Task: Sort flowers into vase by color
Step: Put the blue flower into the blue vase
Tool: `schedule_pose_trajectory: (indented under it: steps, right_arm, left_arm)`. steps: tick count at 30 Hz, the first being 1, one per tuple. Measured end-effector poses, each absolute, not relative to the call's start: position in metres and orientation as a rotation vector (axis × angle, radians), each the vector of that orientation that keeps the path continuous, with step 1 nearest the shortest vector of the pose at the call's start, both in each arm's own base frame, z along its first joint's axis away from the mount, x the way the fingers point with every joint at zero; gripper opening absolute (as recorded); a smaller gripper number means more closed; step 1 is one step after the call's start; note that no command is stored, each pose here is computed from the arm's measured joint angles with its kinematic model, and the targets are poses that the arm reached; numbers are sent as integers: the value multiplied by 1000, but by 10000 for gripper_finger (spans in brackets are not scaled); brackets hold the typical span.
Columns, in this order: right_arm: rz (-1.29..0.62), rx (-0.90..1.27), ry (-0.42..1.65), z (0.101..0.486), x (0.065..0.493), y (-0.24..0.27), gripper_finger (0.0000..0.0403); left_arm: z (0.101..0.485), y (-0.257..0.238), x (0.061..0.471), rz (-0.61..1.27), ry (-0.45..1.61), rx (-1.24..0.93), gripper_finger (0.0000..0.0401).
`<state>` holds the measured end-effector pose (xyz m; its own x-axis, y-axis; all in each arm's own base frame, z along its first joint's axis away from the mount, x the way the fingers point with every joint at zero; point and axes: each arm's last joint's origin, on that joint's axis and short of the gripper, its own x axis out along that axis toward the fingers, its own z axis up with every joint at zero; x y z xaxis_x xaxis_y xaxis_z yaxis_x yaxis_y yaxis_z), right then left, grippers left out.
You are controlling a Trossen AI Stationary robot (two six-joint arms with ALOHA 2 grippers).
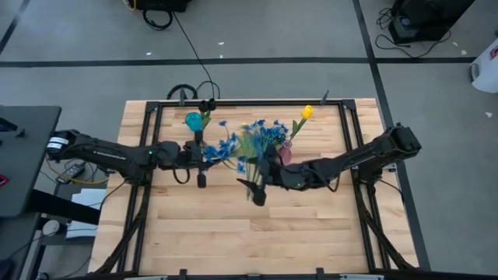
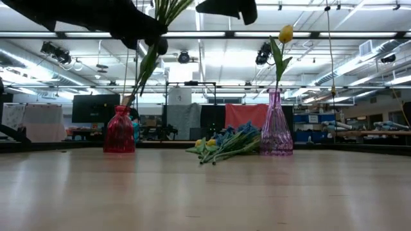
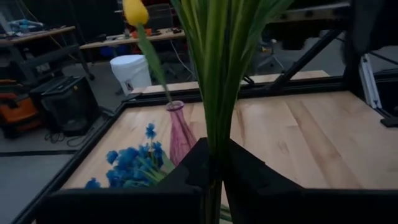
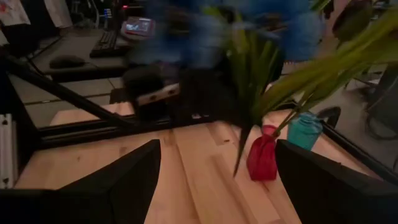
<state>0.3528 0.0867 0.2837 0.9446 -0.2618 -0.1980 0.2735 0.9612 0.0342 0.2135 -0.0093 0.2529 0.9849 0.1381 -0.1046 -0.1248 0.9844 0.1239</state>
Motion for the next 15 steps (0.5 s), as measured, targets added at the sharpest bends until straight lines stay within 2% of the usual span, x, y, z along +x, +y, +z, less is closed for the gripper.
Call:
schedule_pose_trajectory:
  steps: [15]
  right_arm:
    - [-353,73,231,278,341,110,323]
  left_arm:
    - [266,-8,187,134,109,111,35]
